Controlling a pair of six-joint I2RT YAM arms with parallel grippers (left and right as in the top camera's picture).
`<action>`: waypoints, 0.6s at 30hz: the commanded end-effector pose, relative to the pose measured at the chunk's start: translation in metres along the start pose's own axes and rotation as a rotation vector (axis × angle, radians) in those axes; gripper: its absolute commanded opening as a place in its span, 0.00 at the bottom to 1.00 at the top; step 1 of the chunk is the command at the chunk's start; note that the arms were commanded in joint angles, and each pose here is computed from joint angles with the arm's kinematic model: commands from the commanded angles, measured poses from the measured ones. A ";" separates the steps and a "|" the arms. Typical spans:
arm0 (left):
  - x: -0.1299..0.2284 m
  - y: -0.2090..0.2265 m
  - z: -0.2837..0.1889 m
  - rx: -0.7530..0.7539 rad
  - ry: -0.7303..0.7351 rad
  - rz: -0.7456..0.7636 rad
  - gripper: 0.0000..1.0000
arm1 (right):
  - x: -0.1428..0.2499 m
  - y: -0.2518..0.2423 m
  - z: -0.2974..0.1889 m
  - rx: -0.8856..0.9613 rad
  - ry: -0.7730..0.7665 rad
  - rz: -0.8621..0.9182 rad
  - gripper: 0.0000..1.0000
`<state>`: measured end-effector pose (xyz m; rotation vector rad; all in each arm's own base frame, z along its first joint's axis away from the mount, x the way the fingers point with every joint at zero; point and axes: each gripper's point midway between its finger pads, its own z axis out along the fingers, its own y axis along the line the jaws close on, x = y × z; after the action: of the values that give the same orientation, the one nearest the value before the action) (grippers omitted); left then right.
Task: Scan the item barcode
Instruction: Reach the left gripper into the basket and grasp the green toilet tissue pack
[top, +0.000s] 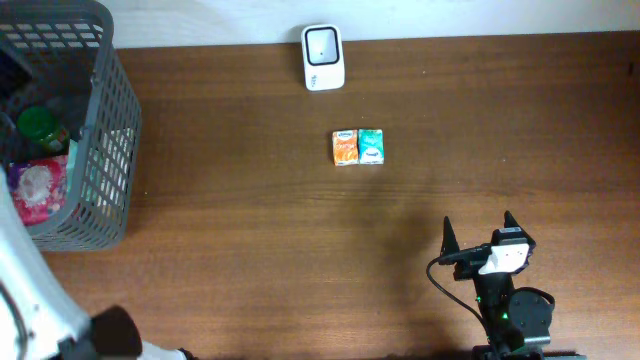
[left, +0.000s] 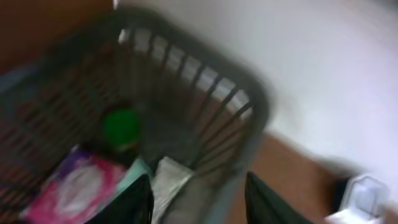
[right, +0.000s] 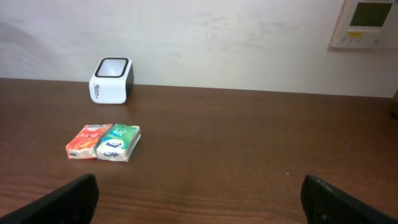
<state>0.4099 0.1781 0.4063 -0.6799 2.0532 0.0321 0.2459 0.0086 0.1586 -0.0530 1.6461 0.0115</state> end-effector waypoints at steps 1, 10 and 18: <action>0.047 0.037 0.065 -0.143 0.216 0.196 0.49 | 0.003 -0.002 0.000 0.008 0.004 0.012 0.99; 0.170 0.103 0.170 -0.316 0.684 0.313 0.53 | 0.003 -0.002 0.000 0.008 0.004 0.012 0.99; 0.213 0.117 0.194 -0.333 0.818 0.322 0.48 | 0.003 -0.002 0.000 0.008 0.004 0.012 0.99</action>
<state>0.4255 0.2336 0.1264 -0.6195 2.8958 0.3189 0.2459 0.0087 0.1587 -0.0529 1.6457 0.0121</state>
